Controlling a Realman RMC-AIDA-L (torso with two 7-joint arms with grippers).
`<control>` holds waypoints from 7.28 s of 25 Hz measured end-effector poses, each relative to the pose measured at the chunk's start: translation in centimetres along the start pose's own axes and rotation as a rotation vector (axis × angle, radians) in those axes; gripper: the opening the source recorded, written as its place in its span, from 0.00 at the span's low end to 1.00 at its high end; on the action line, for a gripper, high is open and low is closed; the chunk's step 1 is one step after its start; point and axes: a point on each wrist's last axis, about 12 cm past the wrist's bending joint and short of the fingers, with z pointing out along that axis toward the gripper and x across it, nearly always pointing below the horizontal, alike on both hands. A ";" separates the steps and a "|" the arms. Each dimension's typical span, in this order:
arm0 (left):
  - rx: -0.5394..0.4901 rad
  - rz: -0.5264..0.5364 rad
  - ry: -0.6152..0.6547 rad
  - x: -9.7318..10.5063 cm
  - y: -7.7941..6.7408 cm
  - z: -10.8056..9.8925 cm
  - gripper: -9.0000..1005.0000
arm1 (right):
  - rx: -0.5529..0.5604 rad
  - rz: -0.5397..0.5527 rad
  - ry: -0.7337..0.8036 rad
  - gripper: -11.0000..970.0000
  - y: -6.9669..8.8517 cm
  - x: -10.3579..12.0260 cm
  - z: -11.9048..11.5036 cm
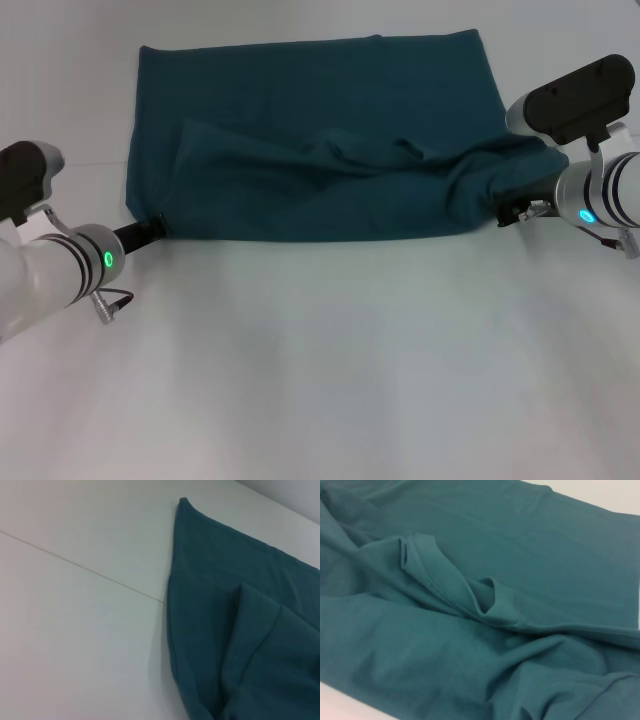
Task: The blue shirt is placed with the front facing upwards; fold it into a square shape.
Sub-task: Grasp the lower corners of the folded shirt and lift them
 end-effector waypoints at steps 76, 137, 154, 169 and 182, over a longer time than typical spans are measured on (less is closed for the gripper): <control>0.102 -0.079 -0.106 -1.2 3.3 -3.5 0.17 | -0.063 0.007 -0.016 0.04 0.7 2.4 -3.4; 0.026 -0.139 -0.044 -0.4 0.7 -0.5 0.90 | -0.061 -0.015 -0.021 0.04 0.8 1.7 -2.9; 0.020 -0.115 -0.004 0.2 0.1 -0.1 0.90 | -0.059 -0.024 -0.021 0.04 0.8 1.5 -2.6; 0.011 -0.073 -0.018 0.1 0.3 -0.2 0.31 | -0.064 -0.024 -0.012 0.04 0.9 1.7 -2.5; 0.024 -0.039 -0.027 0.0 0.3 -0.3 0.07 | -0.067 -0.020 -0.011 0.04 1.0 1.8 -2.6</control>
